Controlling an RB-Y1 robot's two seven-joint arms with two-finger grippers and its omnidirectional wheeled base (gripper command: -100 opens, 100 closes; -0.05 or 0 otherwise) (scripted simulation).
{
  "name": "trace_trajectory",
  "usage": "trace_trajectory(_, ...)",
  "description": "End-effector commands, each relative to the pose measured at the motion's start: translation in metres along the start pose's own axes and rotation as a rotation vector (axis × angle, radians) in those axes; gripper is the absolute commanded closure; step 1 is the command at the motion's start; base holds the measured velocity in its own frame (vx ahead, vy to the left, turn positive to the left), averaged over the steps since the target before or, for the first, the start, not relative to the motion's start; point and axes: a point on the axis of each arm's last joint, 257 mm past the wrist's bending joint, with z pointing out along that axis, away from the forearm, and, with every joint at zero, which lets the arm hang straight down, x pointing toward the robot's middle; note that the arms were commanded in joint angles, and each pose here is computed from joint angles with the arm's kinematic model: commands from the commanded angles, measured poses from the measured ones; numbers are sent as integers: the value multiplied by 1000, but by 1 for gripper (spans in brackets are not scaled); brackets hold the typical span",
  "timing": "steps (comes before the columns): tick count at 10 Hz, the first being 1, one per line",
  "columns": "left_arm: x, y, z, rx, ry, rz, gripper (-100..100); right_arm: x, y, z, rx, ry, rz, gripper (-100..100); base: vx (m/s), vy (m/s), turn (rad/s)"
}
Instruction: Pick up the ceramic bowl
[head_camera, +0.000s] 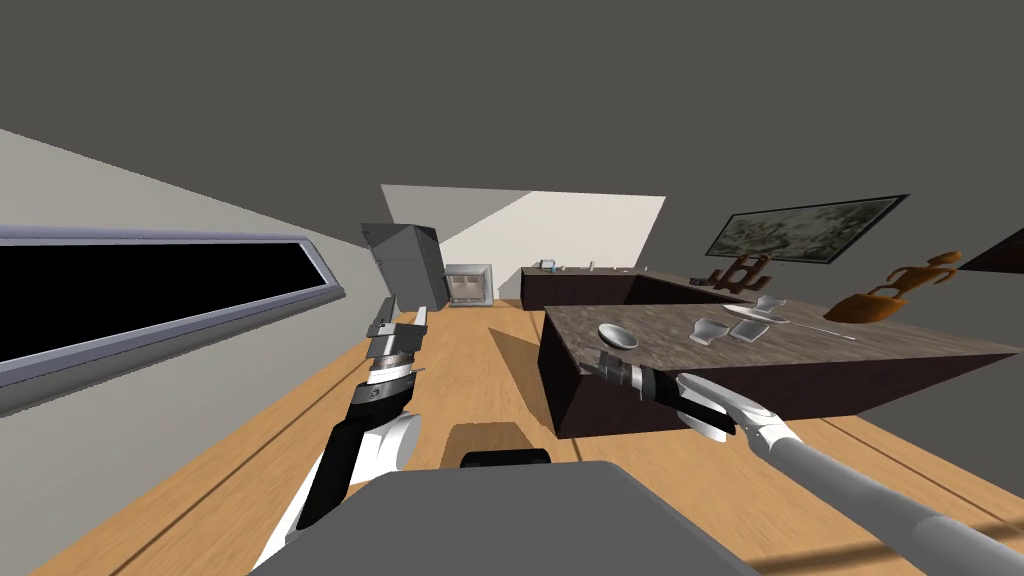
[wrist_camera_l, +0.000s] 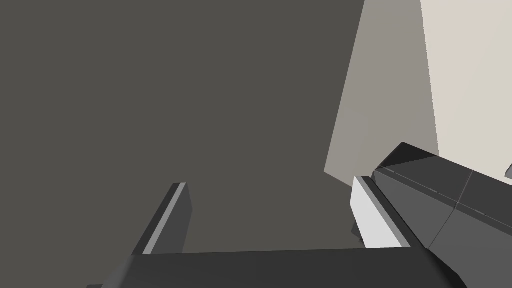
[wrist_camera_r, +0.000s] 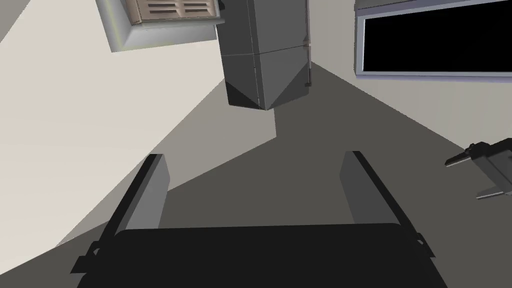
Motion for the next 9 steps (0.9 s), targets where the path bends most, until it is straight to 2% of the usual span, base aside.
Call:
trace_trajectory(1,0,0,0,0,0,0,0,4,-11,-9,13,42,-32,-100,27,56,-10)
trace_trajectory(2,0,0,0,0,0,0,0,12,-25,-22,26,105,-83,-100,45,55,-17)
trace_trajectory(3,0,0,0,0,0,0,0,12,-28,-25,33,113,-86,-100,38,46,-6)
trace_trajectory(4,0,0,0,0,0,0,0,18,-43,-40,47,178,-139,-100,37,46,-9)
trace_trajectory(5,0,0,0,0,0,0,0,19,-45,-42,53,181,-138,-100,29,34,-6)
trace_trajectory(7,0,0,0,0,0,0,0,29,-71,-72,75,301,-231,-100,62,38,-5)
trace_trajectory(9,0,0,0,0,0,0,0,30,-77,-78,89,312,-232,-100,37,22,1)
